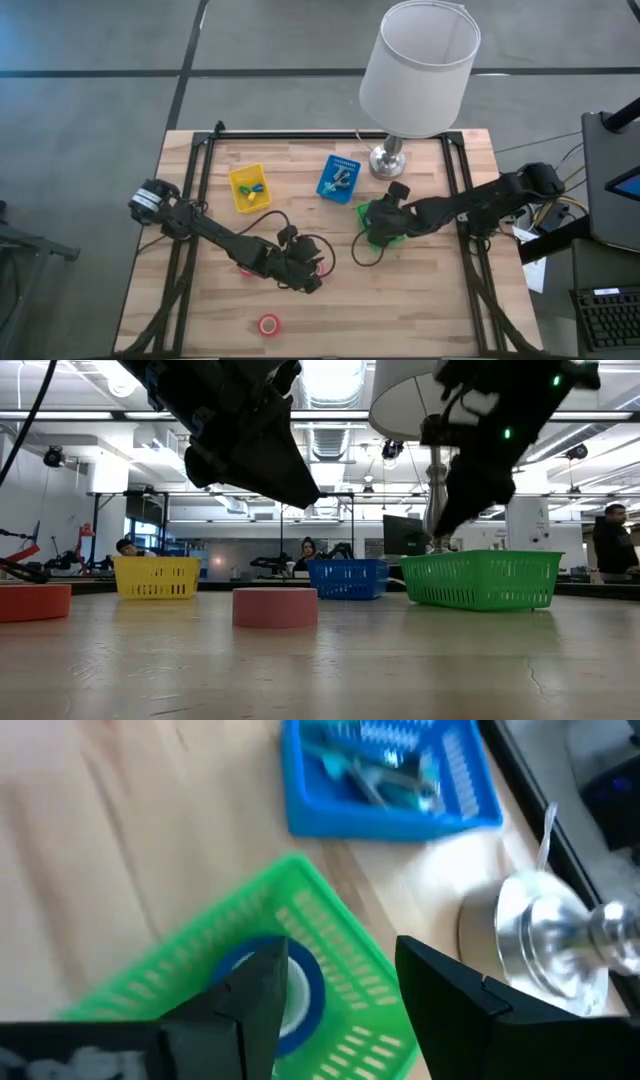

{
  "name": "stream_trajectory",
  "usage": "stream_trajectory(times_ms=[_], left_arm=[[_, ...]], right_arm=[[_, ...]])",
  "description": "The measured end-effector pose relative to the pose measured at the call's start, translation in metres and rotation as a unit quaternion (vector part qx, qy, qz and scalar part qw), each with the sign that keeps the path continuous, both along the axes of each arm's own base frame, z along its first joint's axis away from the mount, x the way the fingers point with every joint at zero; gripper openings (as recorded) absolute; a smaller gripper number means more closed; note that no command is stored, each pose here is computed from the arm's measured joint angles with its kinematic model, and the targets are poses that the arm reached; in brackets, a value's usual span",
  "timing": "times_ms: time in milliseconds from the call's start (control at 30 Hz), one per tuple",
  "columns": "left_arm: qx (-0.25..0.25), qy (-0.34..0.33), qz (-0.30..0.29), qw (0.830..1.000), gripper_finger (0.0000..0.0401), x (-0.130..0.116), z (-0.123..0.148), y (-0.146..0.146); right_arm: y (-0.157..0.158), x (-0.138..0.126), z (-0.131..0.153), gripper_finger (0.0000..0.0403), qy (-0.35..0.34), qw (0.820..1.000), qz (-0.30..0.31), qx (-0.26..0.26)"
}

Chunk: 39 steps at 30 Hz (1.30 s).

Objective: Pick and place Stapler, Stapler remover, tape
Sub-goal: Put the pink tape into the green basket

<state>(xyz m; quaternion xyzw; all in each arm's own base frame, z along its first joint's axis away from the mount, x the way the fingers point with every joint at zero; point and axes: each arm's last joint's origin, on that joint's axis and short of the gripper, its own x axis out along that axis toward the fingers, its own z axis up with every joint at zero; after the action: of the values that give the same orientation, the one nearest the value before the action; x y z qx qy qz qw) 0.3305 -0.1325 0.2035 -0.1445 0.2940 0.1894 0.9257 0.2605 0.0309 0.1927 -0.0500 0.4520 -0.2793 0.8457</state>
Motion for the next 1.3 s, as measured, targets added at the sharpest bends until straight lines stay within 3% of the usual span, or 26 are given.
stream_trajectory(times_ms=[233, 367, 467, 767, 967, 1300], left_arm=[[-0.008, 0.0, -0.005, 1.0, 0.0097, 0.0, 0.0, -0.002], [-0.021, 0.005, -0.026, 0.999, 0.0097, -0.001, 0.0, -0.006], [-0.033, 0.018, -0.064, 0.997, 0.0097, -0.003, -0.002, -0.012], [-0.013, 0.05, -0.139, 0.989, 0.0097, 0.004, -0.039, -0.035], [0.021, 0.07, -0.113, 0.991, 0.0096, 0.004, -0.051, -0.032], [0.028, 0.073, -0.106, 0.991, 0.0096, 0.003, -0.05, -0.031]], right_arm=[[0.035, 0.003, 0.034, 0.0176, -0.071, 0.991, 0.087, 0.075], [0.062, 0.007, 0.035, 0.0174, -0.114, 0.976, 0.148, 0.115], [0.077, 0.004, 0.027, 0.0173, -0.102, 0.972, 0.173, 0.119], [0.095, -0.002, 0.026, 0.0173, -0.102, 0.966, 0.2, 0.124], [0.094, -0.002, 0.025, 0.0173, -0.1, 0.967, 0.2, 0.123], [0.094, -0.002, 0.025, 0.0173, -0.103, 0.966, 0.2, 0.124]])
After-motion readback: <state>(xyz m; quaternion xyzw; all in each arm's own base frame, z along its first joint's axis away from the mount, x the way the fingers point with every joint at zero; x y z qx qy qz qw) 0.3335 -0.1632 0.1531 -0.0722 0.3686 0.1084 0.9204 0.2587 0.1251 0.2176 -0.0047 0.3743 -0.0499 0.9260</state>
